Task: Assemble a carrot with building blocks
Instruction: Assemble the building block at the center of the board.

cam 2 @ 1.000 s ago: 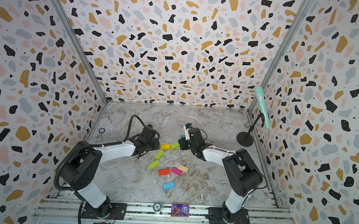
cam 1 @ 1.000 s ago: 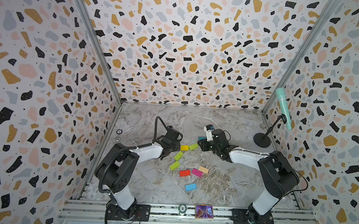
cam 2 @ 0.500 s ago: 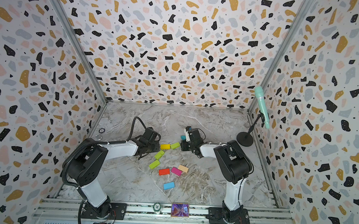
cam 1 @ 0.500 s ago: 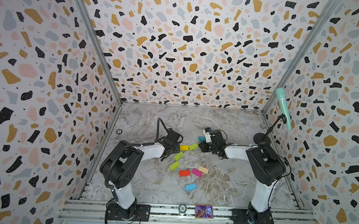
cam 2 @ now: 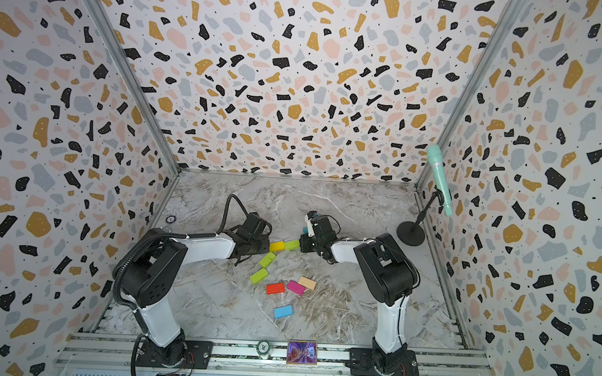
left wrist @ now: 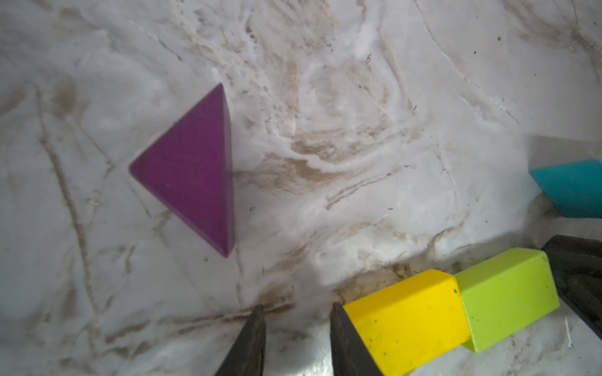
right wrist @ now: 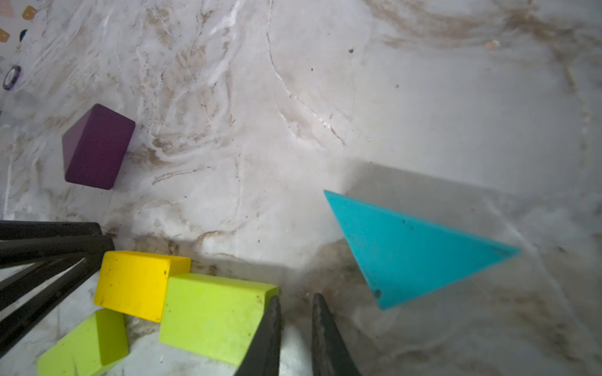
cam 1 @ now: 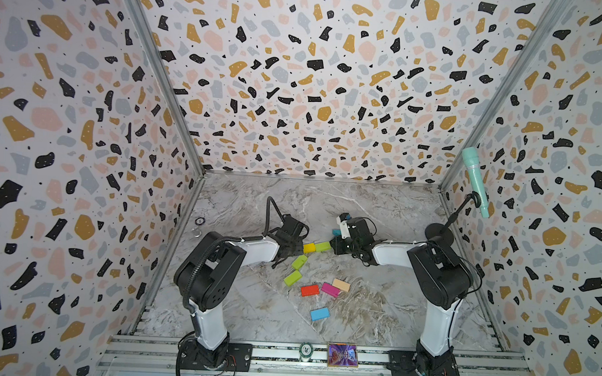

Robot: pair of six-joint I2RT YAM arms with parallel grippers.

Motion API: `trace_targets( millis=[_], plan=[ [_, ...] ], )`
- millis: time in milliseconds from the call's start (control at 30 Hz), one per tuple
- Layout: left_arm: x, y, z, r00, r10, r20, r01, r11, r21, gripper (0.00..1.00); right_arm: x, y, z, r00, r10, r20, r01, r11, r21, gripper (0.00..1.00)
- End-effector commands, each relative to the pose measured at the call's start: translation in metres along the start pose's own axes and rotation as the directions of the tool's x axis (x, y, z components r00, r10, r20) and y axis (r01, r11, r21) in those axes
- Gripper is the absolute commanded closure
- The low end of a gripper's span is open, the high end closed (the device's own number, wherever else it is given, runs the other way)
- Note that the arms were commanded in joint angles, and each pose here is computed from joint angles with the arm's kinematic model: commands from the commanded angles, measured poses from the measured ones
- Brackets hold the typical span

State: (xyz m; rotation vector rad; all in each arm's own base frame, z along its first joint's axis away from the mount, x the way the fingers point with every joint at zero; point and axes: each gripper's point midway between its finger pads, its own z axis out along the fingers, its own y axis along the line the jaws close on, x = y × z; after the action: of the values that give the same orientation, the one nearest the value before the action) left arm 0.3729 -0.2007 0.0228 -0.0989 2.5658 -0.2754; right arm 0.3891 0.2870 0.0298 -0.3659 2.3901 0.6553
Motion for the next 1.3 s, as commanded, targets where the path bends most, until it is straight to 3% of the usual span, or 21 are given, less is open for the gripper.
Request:
trace_targets(
  millis=[0, 633, 933, 1133, 1267],
  plan=[
    [0.003, -0.005, 0.005, 0.999, 0.023, -0.027, -0.023, 1.000, 0.012, 0.65, 0.008, 0.004, -0.009, 1.000, 0.012, -0.021, -0.012, 1.000, 0.008, 0.80],
    [0.007, -0.002, 0.013, 0.997, 0.054, -0.050, -0.054, 0.998, -0.008, 0.68, 0.028, 0.001, -0.023, 0.995, 0.102, -0.022, -0.101, 0.993, 0.052, 0.79],
    [0.002, -0.002, 0.005, 0.999, 0.037, -0.030, -0.038, 0.999, -0.011, 0.69, 0.013, -0.013, -0.029, 0.992, 0.128, 0.017, -0.129, 0.990, 0.059, 0.77],
    [-0.009, -0.001, -0.009, 1.000, 0.014, 0.018, -0.014, 1.000, -0.012, 0.69, -0.001, -0.013, -0.040, 0.991, 0.121, 0.056, -0.123, 0.992, 0.034, 0.72],
    [-0.033, 0.000, -0.036, 0.994, 0.007, 0.106, -0.004, 0.999, -0.034, 0.69, -0.013, -0.003, -0.054, 0.992, 0.095, 0.085, -0.095, 0.995, 0.001, 0.68]
  ],
)
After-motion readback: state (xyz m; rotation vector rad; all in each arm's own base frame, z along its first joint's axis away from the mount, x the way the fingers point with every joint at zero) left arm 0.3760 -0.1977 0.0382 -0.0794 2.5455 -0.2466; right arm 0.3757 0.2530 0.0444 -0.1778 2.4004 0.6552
